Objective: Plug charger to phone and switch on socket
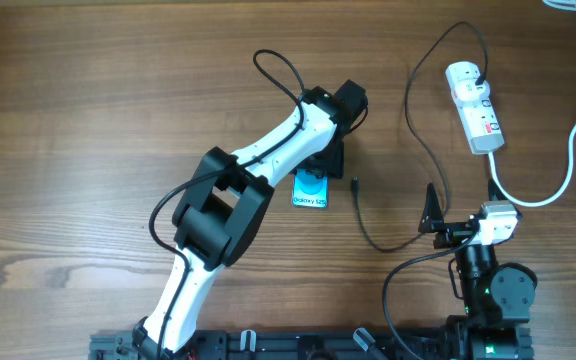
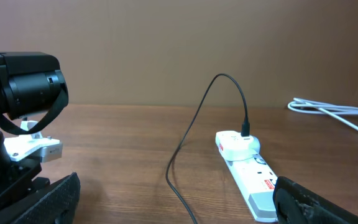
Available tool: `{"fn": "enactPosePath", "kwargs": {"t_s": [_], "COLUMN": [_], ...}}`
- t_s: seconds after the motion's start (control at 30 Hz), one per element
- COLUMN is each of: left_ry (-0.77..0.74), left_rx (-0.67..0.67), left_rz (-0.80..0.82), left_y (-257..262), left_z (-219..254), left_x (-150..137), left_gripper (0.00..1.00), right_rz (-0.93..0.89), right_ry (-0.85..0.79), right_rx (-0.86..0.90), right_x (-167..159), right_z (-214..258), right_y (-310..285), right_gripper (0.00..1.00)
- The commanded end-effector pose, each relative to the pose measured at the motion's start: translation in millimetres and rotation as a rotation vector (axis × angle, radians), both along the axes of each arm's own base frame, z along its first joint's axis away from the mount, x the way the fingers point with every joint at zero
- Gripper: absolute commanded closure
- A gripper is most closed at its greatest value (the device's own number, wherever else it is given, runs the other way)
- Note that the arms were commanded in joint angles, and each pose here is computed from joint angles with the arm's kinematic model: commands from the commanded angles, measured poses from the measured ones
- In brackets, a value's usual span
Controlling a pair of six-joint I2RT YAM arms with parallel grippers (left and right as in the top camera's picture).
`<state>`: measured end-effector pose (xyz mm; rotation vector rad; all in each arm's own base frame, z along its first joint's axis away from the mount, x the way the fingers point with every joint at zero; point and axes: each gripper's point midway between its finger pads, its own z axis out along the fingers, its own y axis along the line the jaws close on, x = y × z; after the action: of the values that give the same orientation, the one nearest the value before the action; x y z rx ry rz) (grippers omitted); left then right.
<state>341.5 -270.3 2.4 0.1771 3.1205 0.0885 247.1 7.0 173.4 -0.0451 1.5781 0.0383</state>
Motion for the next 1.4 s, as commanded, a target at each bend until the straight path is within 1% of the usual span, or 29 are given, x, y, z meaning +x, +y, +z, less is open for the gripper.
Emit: {"fn": "enactPosePath", "kwargs": {"t_s": [0.0, 0.23, 0.37, 0.43, 0.5, 0.6, 0.63, 0.67, 0.7, 0.73, 0.8, 0.83, 0.93, 1.17, 1.37], "left_ry": [-0.021, 0.002, 0.007, 0.012, 0.016, 0.042, 0.05, 0.052, 0.053, 0.053, 0.05, 0.046, 0.042, 0.064, 0.027], "left_rx": [-0.029, -0.025, -0.021, -0.02, -0.017, -0.014, -0.008, -0.005, -0.004, -0.004, -0.007, -0.011, -0.014, -0.017, -0.061], "left_rz": [0.003, 0.025, 0.024, 0.023, 0.023, 0.023, 0.023, 0.023, 0.023, 0.023, 0.023, 0.023, 0.023, 0.029, 0.065], "left_y": [-3, 0, 4, 4, 6, 8, 10, 11, 12, 12, 11, 10, 9, 12, 17], "left_z": [13, -8, -18, -22, -24, -28, -30, -32, -33, -33, -33, -33, -33, -27, 5], "left_x": [6, -5, -9, -11, -13, -20, -23, -24, -25, -25, -24, -23, -22, -25, -12], "left_gripper": [0.33, 0.25, 0.11, 0.07, 0.05, 0.06, 0.15, 0.18, 0.2, 0.26, 0.33, 0.34, 0.32, 0.32, 0.32], "right_rz": [-0.009, -0.009, -0.009, -0.009, -0.009, -0.009, -0.009, -0.009, -0.009, -0.009, -0.009, -0.009, -0.009, -0.009, -0.009], "right_ry": [-0.005, -0.005, -0.005, -0.005, -0.005, -0.005, -0.005, -0.005, -0.005, -0.005, -0.005, -0.005, -0.005, -0.005, -0.005], "right_rx": [0.005, 0.005, 0.005, 0.006, 0.005, 0.005, 0.005, 0.005, 0.005, 0.005, 0.005, 0.005, 0.005, 0.005, 0.005], "right_x": [0, 0, 0, 0, 0, 0, 0, 0, 0, 0, 0, 0, 0, 0, 0], "right_z": [1, 1, 1, 1, 1, 1, 1, 1, 1, 1, 1, 1, 1, 1, 1], "right_y": [-1, -1, -1, -1, -1, -1, -1, -1, -1, -1, -1, -1, -1, -1, -1], "right_gripper": [0.0, 0.0, 0.0, 0.0, 0.0, 0.0, 0.0, 0.0, 0.0, 0.0, 0.0, 0.0, 0.0, 0.0, 0.0]}}
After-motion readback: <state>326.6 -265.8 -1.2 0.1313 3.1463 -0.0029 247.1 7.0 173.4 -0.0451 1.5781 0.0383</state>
